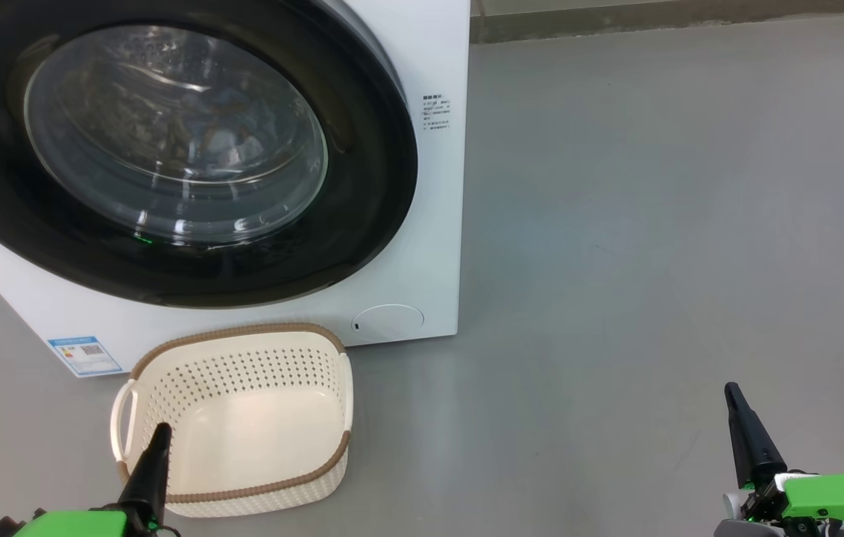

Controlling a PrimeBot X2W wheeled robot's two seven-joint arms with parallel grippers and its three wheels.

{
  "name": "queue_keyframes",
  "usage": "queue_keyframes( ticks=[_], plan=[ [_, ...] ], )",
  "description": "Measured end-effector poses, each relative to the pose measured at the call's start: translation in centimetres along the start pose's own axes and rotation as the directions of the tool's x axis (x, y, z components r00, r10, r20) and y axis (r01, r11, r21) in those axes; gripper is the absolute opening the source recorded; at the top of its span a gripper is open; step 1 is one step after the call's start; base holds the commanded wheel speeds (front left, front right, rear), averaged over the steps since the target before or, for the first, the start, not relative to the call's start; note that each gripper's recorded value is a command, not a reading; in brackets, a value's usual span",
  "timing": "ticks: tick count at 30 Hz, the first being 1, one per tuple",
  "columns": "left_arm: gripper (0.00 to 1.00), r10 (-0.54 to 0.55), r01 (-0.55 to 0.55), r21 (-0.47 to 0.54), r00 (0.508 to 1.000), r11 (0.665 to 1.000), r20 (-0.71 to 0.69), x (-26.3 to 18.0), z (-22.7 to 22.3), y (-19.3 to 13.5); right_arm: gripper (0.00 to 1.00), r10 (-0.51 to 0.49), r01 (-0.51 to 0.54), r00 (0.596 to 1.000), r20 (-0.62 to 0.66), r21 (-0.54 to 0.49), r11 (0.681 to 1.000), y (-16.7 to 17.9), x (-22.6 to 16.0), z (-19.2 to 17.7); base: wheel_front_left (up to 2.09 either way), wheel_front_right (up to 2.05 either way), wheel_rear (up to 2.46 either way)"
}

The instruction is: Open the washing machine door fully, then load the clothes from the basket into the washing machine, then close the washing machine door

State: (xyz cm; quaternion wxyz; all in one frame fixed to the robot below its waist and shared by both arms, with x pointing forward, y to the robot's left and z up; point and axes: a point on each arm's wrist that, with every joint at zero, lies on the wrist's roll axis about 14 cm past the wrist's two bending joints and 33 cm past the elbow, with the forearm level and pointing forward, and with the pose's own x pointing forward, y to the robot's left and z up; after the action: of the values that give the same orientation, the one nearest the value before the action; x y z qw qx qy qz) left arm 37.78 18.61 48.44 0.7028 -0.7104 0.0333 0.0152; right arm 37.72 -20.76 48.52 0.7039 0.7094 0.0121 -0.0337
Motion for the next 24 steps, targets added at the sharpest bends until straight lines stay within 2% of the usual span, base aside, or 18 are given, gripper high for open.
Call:
queue_keyframes(
  ticks=[24],
  plan=[
    [0.00, 0.000, 0.000, 0.000, 1.000, 1.000, 0.000, 0.00, 0.00, 0.01, 0.00, 0.000, 0.000, 1.000, -0.004, 0.004, 1.000, -0.01, -0.01, -0.06, 0.00, 0.00, 0.00]
  ],
)
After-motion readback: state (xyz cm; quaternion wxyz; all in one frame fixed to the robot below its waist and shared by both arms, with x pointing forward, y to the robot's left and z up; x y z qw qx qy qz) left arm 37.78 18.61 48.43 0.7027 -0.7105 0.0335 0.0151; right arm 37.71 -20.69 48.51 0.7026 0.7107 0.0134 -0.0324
